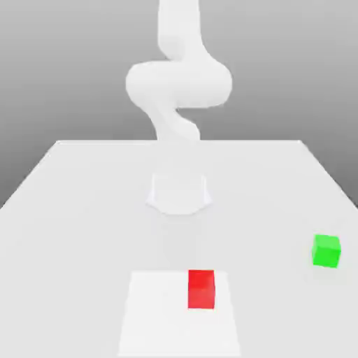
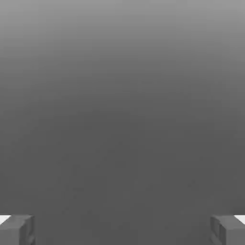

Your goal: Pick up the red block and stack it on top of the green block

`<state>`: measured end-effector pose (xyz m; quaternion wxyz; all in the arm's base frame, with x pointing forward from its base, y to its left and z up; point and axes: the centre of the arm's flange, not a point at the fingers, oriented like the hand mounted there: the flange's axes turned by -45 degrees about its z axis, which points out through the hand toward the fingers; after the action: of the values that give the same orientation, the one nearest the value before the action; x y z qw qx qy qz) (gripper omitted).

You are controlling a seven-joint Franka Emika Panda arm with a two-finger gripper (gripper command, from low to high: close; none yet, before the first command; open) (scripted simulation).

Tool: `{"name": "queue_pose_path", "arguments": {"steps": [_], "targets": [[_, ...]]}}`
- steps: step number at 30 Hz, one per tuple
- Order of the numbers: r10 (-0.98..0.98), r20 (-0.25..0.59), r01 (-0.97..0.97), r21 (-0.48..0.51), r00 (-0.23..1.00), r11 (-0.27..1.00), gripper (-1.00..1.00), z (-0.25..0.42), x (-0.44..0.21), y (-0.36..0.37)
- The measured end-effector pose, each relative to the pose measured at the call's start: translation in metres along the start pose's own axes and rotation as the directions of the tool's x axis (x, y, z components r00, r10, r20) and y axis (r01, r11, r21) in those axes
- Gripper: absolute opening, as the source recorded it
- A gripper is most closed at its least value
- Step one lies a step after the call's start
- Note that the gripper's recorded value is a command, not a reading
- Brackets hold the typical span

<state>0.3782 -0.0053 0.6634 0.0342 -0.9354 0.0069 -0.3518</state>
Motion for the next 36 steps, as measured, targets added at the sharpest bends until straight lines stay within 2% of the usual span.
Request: {"name": "queue_pose_path", "arguments": {"steps": [4, 9, 15, 20, 24, 36], "targets": [[0.029, 0.141, -0.038, 0.064, 0.99, 0.997, 0.0, 0.092, -0.026, 0.003], [0.039, 0.311, -0.07, 0.09, 0.95, 0.993, 0.0, 0.191, -0.079, -0.006], [0.036, 0.488, -0.071, 0.055, 0.872, 0.996, 0.0, 0.28, -0.167, -0.02], [0.034, 0.599, -0.032, -0.014, 0.8, 0.999, 0.0, 0.325, -0.247, -0.022], [0.039, 0.649, 0.01, -0.072, 0.76, 0.997, 0.0, 0.343, -0.295, -0.015], [0.035, 0.653, 0.02, -0.075, 0.757, 0.997, 0.0, 0.388, -0.337, -0.012]]}}
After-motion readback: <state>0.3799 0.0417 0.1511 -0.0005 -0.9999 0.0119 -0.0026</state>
